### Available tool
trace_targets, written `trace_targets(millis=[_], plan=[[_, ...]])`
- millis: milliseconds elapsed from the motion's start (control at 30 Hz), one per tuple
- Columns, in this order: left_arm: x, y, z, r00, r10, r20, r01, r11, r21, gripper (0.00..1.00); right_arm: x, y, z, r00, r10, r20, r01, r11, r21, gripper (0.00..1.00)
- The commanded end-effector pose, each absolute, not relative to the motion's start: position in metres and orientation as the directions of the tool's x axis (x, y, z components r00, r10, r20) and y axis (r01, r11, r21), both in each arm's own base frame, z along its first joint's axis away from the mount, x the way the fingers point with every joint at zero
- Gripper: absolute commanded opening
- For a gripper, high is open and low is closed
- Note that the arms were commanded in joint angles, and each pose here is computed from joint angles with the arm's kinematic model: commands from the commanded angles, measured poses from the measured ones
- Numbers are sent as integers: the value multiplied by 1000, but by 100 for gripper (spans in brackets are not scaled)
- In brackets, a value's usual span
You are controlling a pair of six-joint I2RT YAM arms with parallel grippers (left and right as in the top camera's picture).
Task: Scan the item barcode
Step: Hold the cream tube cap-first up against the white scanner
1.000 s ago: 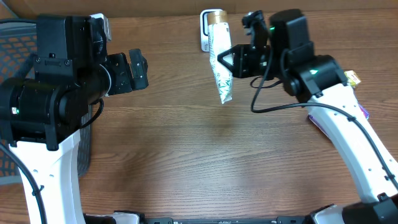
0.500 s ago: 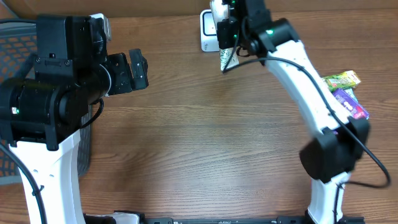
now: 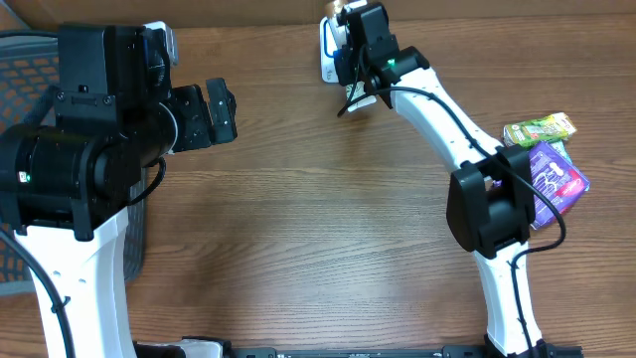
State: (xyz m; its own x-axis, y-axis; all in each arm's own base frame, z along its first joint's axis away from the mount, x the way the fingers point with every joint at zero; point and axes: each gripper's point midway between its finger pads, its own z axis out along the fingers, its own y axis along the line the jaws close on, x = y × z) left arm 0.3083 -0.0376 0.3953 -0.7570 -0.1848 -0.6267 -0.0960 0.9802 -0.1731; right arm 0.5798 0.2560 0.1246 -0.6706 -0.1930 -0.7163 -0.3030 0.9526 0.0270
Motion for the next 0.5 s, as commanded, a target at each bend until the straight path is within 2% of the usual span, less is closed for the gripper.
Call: trace_targets(millis=[0, 367, 467], plan=[[311, -36, 396, -755, -173, -632, -92, 983, -160, 100, 594, 260, 145, -610, -182, -771, -283, 959, -3, 4], [311, -36, 396, -755, -173, -632, -91, 983, -160, 99, 600, 251, 139, -606, -181, -774, -235, 971, -44, 4], [311, -36, 396, -755, -173, -632, -91, 983, -160, 100, 591, 248, 157, -613, -189, -767, -228, 972, -57, 4]])
